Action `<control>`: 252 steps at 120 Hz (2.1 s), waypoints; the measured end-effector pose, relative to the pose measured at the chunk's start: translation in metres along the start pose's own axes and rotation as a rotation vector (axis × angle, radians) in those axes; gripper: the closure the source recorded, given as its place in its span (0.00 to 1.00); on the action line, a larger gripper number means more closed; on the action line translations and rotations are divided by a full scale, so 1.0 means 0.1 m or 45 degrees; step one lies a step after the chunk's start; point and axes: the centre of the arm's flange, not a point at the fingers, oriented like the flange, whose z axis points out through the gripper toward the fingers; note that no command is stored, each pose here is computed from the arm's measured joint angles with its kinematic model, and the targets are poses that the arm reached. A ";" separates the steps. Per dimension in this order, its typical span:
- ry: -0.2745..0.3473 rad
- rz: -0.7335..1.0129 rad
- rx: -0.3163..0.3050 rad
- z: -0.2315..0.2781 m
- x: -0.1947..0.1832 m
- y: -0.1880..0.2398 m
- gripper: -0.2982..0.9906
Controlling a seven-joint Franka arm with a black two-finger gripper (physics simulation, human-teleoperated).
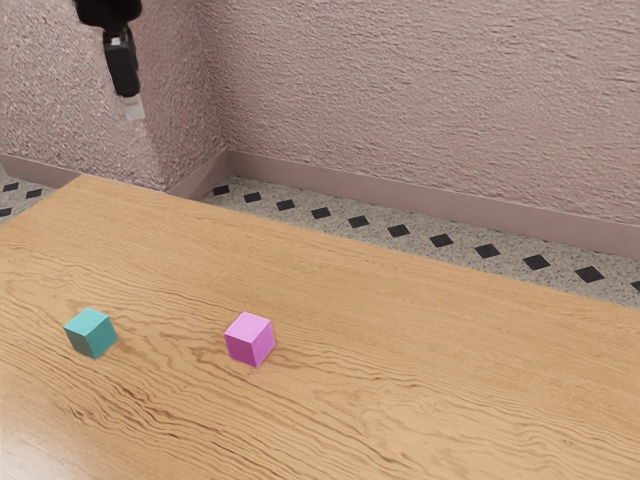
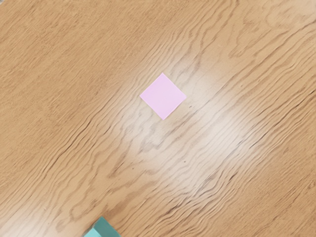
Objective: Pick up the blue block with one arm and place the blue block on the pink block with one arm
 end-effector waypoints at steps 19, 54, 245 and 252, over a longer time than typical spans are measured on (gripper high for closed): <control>-0.007 0.081 -0.021 0.01 0.19 0.22 0.23; -0.198 0.097 -0.147 1.19 -0.62 0.38 0.23; 0.105 1.251 -0.102 4.04 -1.51 -1.45 0.23; 0.108 1.278 -0.112 4.13 -1.44 -1.46 0.23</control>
